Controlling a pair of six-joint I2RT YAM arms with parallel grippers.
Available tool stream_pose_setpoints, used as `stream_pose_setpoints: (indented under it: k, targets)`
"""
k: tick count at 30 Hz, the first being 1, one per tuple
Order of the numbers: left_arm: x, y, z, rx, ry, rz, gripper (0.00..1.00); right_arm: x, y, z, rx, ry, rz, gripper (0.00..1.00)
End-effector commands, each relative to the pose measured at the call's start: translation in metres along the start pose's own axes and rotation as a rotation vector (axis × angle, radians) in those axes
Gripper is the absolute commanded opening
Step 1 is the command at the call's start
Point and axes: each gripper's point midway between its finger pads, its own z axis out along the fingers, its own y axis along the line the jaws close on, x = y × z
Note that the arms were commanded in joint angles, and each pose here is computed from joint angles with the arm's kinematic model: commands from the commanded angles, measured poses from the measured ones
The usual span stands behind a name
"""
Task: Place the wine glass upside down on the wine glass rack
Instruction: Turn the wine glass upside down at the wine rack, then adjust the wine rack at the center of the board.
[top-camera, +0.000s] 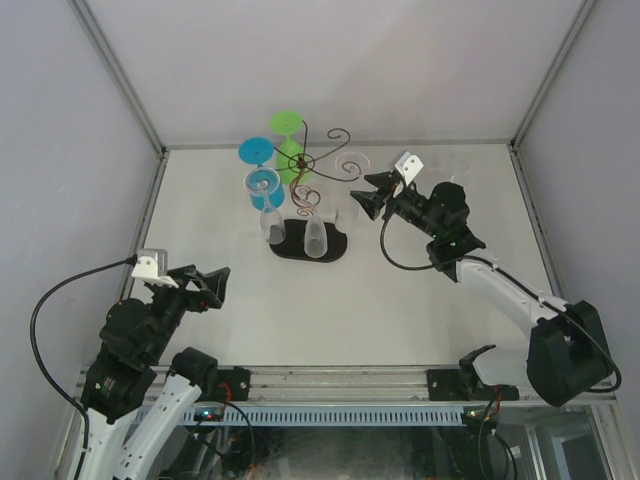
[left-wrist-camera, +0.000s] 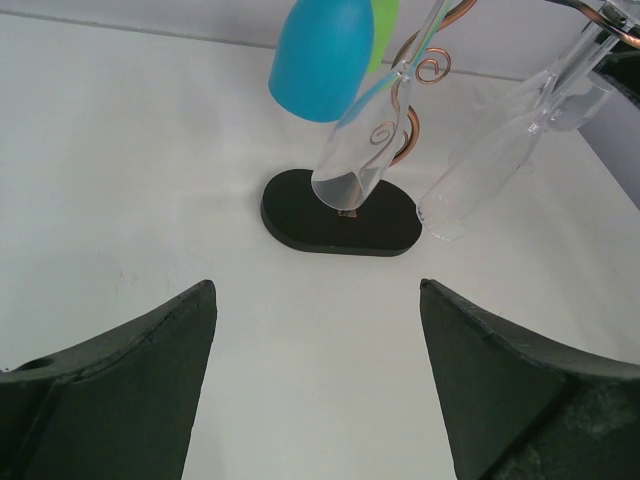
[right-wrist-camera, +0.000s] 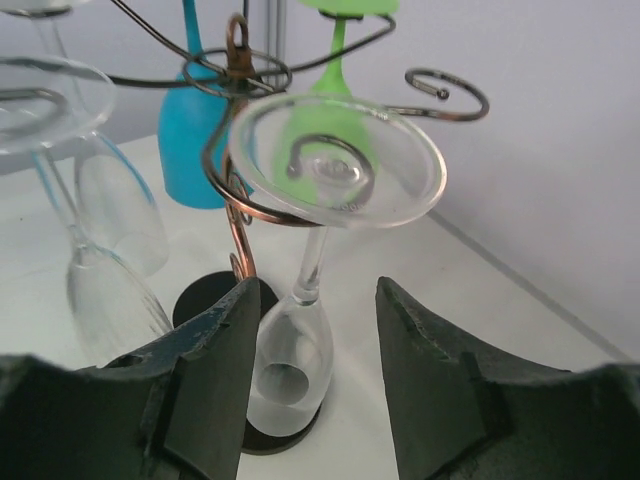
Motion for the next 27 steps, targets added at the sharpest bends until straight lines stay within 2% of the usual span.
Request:
stream_pose_setpoints:
  k: [1, 9, 13, 18, 23, 27]
  targets:
    - [-0.002, 0.001, 0.005, -0.004, -0.015, 0.01, 0.86, -0.024, 0.005, -0.017, 0.013, -0.037, -0.054, 0.49]
    - [-0.002, 0.001, 0.005, -0.003, -0.017, 0.009, 0.86, -0.011, 0.012, -0.053, 0.04, 0.074, -0.097, 0.5]
    - [-0.001, 0.0, 0.006, 0.003, -0.011, 0.01, 0.86, -0.039, 0.011, -0.072, 0.089, 0.044, -0.116, 0.5]
    - [-0.002, 0.0, 0.004, 0.0, -0.02, 0.009, 0.85, -0.093, 0.018, -0.079, 0.059, 0.033, -0.122, 0.5]
    - [-0.003, 0.001, 0.003, -0.001, -0.024, 0.007, 0.85, -0.133, 0.024, -0.071, 0.011, 0.067, -0.094, 0.5]
    - [-0.003, 0.0, 0.003, 0.001, -0.023, 0.007, 0.85, -0.145, 0.025, -0.051, -0.024, 0.118, -0.059, 0.5]
